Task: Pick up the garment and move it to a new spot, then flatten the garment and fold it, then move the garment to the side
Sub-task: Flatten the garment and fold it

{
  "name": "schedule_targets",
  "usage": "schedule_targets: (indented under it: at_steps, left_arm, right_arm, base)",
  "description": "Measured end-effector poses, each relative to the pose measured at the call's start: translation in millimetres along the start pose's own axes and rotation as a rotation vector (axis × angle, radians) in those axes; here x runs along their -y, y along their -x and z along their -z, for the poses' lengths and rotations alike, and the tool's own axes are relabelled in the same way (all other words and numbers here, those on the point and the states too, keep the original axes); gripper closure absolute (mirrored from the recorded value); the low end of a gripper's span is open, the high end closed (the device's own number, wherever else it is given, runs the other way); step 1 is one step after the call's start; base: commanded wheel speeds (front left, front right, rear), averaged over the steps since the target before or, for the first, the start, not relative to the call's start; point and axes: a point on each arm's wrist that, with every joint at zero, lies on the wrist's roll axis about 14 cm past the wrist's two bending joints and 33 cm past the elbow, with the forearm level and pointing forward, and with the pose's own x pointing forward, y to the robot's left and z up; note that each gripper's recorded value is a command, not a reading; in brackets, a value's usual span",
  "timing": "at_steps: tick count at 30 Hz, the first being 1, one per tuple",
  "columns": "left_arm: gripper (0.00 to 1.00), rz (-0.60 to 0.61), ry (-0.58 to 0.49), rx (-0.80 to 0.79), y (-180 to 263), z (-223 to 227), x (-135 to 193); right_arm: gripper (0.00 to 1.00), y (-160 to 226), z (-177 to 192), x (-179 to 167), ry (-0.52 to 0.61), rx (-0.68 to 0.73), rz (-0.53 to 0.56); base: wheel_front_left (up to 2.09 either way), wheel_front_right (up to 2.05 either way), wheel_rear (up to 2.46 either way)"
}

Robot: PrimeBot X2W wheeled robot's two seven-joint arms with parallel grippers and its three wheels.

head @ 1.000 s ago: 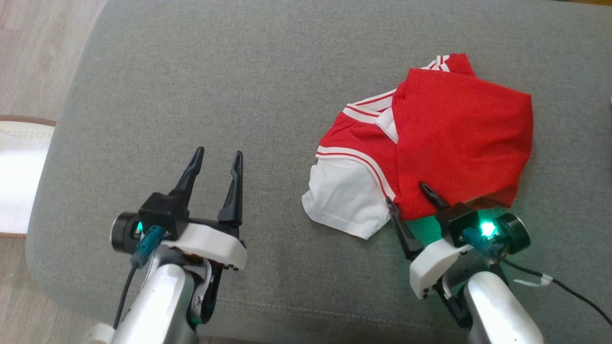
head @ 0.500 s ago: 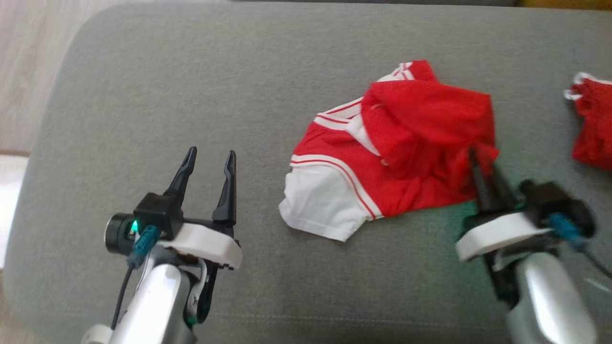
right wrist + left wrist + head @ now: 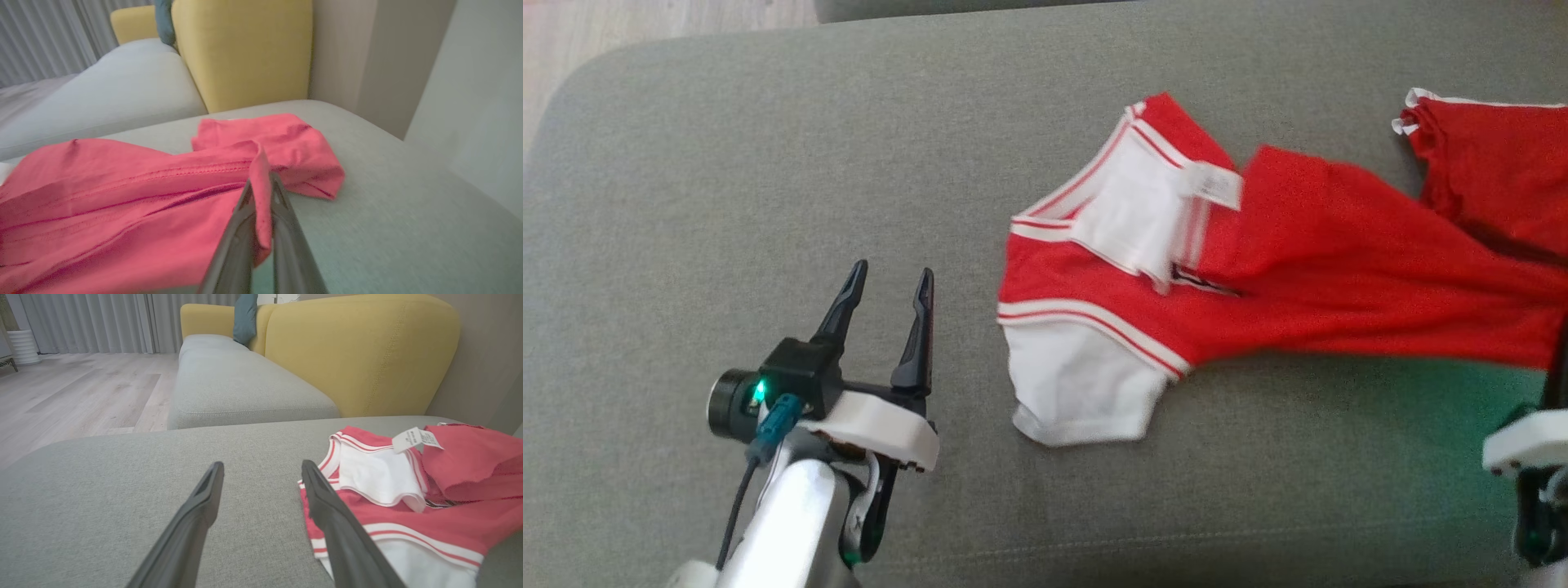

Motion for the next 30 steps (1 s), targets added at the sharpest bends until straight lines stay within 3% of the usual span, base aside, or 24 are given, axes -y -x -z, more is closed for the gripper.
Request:
schedule_targets:
  at_steps: [2,3,4,9,15,21,30]
  left_arm:
    - [0.0,0.01,0.004,-0.006,-1.4,2.4,2.7]
    - [0.0,0.012,0.005,-0.009,-2.0,3.7,3.4]
    - [0.0,0.013,0.006,-0.012,-2.4,4.8,3.8]
    - [0.0,0.022,0.003,-0.023,-2.7,8.4,5.2]
    - [0.0,0.007,0.0,-0.015,0.2,4.9,1.4]
    - [0.0,-0.028,0.003,0.008,6.3,-4.4,-6.6]
    - [0.0,-0.099,-0.005,0.032,20.4,-14.2,-27.3]
  right_arm:
    - [1.0,4.3,18.1,15.4,-0.012,-0.061,0.047]
    - [0.73,6.8,28.0,19.9,-0.016,-0.094,0.061]
    - [0.0,9.4,36.9,24.1,-0.012,-0.123,0.075]
    - [0.0,10.2,46.5,20.4,0.011,-0.125,0.065]
    - [0.0,-10.2,-8.3,-64.7,0.045,0.09,-0.181]
    - [0.0,5.7,-39.6,-148.0,0.064,0.209,-0.43]
    - [0.0,37.8,-3.9,-205.0,0.131,0.109,-0.625]
  base:
    - [0.0,0.0,0.0]
    - [0.0,0.0,0.0]
    - [0.0,0.0,0.0]
    - [0.0,0.0,0.0]
    - [0.0,0.0,0.0]
    - [0.0,0.0,0.0]
    - [0.0,0.0,0.0]
